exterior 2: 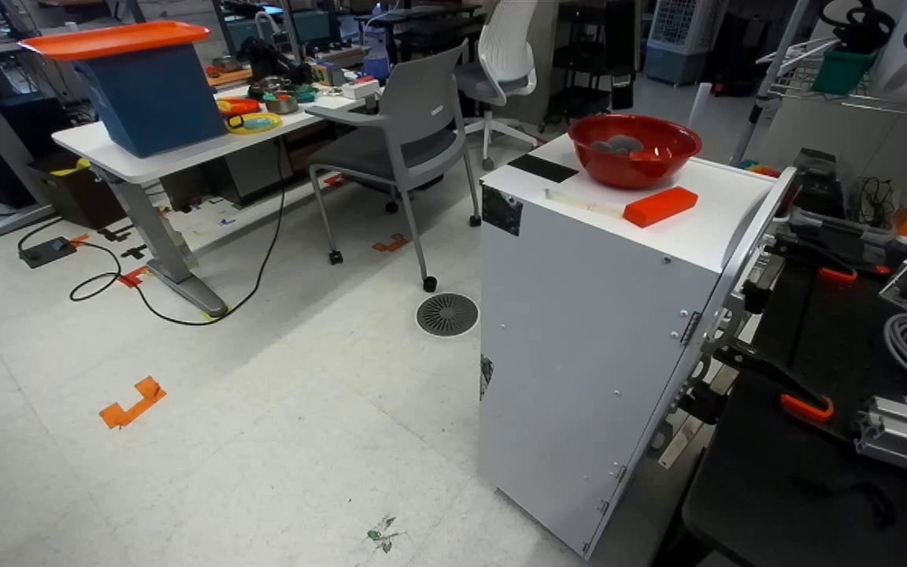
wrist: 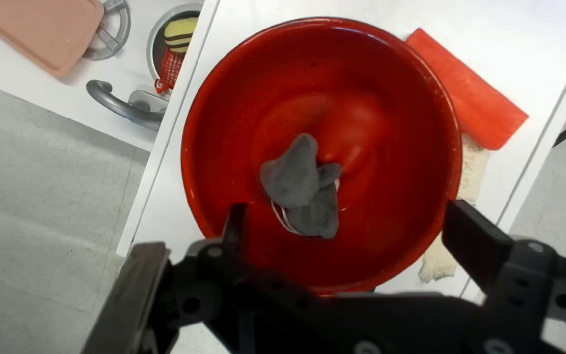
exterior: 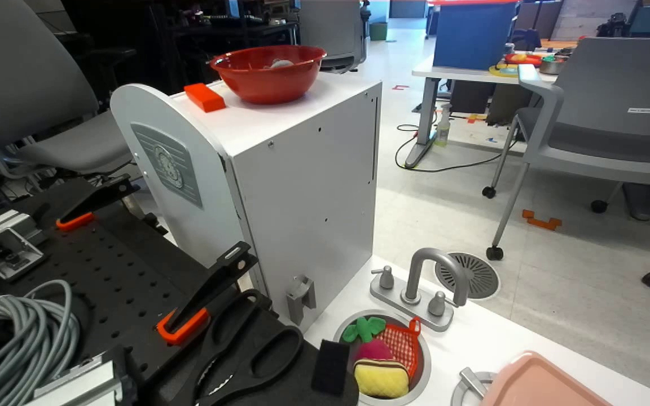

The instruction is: Take the grey out of the red bowl

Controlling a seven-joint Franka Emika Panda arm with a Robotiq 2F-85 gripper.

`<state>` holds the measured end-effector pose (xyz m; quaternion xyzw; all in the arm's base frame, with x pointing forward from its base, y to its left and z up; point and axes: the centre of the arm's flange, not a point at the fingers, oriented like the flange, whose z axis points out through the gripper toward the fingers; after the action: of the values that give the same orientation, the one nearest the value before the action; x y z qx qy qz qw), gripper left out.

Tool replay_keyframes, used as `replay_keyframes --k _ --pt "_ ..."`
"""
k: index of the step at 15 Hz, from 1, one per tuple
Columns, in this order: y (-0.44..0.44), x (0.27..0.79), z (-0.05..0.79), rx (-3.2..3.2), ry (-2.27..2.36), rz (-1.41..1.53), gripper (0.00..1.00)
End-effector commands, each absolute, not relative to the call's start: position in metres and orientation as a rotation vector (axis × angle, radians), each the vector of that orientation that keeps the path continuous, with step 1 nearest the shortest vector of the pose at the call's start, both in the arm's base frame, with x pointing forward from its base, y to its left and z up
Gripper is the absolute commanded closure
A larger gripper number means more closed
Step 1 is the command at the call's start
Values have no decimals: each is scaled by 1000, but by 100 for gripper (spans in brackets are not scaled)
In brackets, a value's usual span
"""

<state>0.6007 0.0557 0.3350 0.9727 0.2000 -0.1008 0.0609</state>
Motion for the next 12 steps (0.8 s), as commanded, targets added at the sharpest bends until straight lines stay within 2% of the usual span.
replay_keyframes --k 1,12 --pt "54 585 336 2955 587 -319 0" --pt "16 581 304 3014 524 -453 0"
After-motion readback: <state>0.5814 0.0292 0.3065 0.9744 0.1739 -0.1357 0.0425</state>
